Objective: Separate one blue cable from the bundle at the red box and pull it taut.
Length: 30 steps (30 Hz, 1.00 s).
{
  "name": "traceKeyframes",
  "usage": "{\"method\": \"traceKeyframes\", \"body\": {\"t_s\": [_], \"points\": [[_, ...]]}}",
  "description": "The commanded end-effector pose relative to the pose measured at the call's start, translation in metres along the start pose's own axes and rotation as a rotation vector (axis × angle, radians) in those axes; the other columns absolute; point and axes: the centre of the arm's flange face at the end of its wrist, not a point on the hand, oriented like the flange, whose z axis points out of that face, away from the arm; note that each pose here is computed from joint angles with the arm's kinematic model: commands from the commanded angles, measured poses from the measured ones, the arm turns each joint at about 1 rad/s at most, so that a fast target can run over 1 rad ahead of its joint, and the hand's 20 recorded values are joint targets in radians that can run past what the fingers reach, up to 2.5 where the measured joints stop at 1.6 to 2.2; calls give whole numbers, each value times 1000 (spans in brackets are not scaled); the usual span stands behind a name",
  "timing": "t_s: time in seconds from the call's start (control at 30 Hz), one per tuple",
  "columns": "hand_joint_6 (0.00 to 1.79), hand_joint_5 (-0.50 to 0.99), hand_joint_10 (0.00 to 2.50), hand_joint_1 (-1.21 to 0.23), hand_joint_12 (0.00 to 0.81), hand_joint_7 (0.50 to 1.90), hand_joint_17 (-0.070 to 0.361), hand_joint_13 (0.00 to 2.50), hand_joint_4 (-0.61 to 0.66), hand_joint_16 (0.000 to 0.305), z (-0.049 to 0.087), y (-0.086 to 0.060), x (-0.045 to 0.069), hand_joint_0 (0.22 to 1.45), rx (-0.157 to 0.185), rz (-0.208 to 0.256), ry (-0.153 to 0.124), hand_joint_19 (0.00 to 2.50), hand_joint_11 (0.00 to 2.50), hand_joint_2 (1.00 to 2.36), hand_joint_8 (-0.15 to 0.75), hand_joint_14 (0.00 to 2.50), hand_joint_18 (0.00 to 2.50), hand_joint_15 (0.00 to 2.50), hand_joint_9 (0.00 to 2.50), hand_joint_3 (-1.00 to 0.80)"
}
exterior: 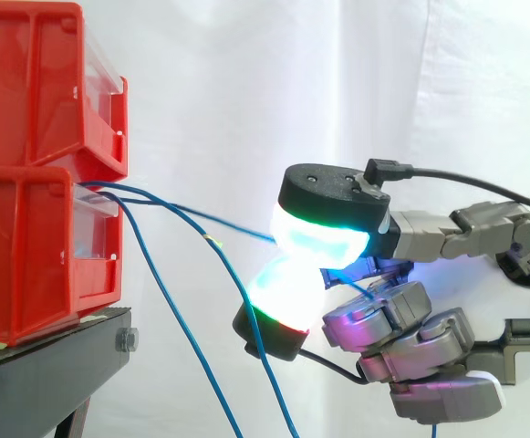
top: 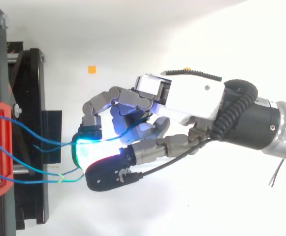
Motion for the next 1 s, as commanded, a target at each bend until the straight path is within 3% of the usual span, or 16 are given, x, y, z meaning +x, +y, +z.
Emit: {"method": "traceKeyframes", "body": {"t_s": [0.0,0.1,0.17,0.33,0.5,0.63,0.87,0.97], "points": [[856,-191,2500,-785,458,1068,93,1151,108,41,0,0,0,684,0,-6,0,1175,2500,1002,375,2500,1642,1750,551,-472],[862,-189,2500,-655,446,1081,91,1148,150,40,0,0,0,648,0,-6,0,1181,2500,1000,373,2500,1641,1711,576,-500],[863,-181,2500,-441,448,1077,91,1174,156,40,0,0,1,612,-1,-6,1,1131,2500,1000,374,2500,1644,1707,615,-500],[855,-170,2500,-321,459,1108,94,1221,165,42,0,0,0,604,0,-6,0,1015,2500,1000,398,2500,1645,1714,695,-500],[853,-166,2500,-381,472,1111,94,1250,180,42,1,1,-2,620,-8,-4,-4,972,2500,1000,430,2500,1651,1711,731,-500],[850,-168,2500,-521,493,1120,95,1258,186,42,4,2,-7,601,-26,3,-19,931,2500,1013,449,2500,1654,1735,736,-334],[857,-175,2500,-706,501,1118,106,1255,199,47,7,-1,-28,592,-22,1,-110,882,2500,1019,442,2500,1668,1724,698,-184],[863,-180,2500,-745,500,1098,108,1236,180,48,8,-2,-32,604,-19,-3,-118,868,2500,1018,427,2500,1666,1741,664,-170]]}}
